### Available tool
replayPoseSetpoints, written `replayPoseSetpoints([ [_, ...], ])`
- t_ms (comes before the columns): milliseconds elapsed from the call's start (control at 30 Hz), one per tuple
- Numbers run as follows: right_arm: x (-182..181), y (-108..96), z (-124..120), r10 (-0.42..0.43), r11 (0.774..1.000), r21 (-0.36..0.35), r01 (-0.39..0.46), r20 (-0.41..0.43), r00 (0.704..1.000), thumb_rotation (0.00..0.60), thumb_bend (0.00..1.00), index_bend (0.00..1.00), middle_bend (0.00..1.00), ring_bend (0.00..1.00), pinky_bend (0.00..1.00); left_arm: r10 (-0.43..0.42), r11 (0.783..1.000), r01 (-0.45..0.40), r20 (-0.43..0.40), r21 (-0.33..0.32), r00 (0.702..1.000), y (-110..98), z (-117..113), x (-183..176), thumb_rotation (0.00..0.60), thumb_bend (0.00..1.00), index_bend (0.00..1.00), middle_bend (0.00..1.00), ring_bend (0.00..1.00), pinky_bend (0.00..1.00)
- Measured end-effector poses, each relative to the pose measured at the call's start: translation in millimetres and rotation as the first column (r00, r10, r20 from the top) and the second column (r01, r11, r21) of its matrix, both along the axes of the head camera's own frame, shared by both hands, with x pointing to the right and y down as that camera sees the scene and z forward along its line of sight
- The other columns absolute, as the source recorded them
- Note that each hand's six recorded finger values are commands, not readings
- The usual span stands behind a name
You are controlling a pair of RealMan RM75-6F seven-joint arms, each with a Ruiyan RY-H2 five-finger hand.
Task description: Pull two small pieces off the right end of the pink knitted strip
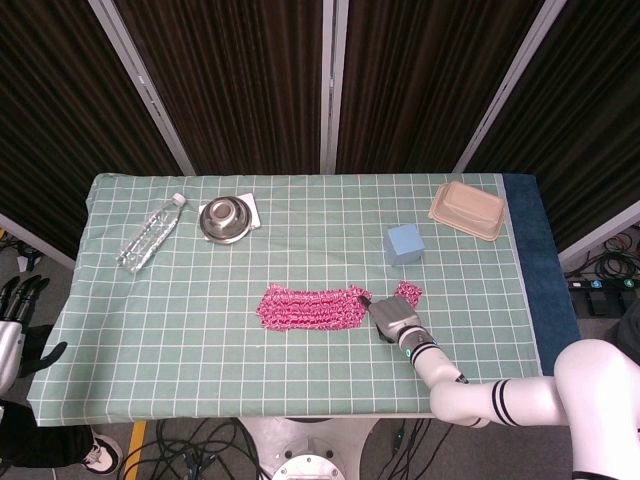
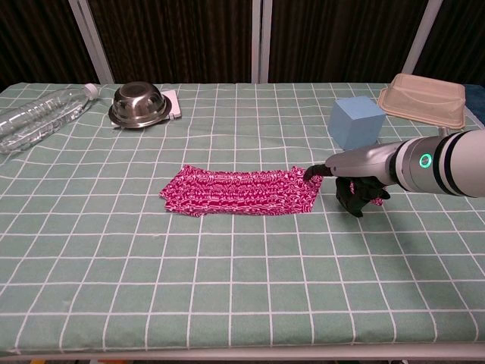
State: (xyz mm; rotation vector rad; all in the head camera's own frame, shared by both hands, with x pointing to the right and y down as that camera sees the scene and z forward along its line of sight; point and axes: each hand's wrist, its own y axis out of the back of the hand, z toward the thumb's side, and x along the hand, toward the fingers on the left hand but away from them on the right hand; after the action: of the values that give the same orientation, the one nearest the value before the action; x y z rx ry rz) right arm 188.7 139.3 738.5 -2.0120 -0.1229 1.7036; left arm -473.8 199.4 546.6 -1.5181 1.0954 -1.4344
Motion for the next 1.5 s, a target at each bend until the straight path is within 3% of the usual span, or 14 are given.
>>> replayPoseSetpoints([
  [433, 16, 10, -12, -0.045, 0.999, -0.005, 0.045, -0.039, 0.998, 0.600, 1.00, 0.12, 0.88, 0.87, 0.76, -0.006, 1.000, 0.006, -0.004, 0.001, 1.000, -5, 2, 2, 0.600, 0.19, 0.10, 0.08, 0.00, 0.14],
  [900, 66, 38, -33, -0.073, 0.997, -0.042, 0.069, -0.095, 0.993, 0.600, 1.00, 0.17, 0.88, 0.87, 0.76, 0.003, 1.000, -0.003, -0.001, 0.005, 1.000, -7, 0, 7, 0.600, 0.19, 0.10, 0.08, 0.00, 0.14],
  [1300, 81, 71, -54, -0.127, 0.990, -0.078, 0.121, -0.071, 0.989, 0.600, 1.00, 0.18, 0.88, 0.87, 0.76, 0.010, 1.000, -0.010, 0.003, 0.010, 1.000, -6, -3, 9, 0.600, 0.19, 0.10, 0.08, 0.00, 0.14],
  [1500, 81, 70, -66, -0.120, 0.992, -0.038, 0.118, -0.041, 0.992, 0.600, 1.00, 0.18, 0.88, 0.87, 0.76, 0.012, 1.000, -0.012, 0.003, 0.012, 1.000, -4, -4, 9, 0.600, 0.19, 0.10, 0.08, 0.00, 0.14],
])
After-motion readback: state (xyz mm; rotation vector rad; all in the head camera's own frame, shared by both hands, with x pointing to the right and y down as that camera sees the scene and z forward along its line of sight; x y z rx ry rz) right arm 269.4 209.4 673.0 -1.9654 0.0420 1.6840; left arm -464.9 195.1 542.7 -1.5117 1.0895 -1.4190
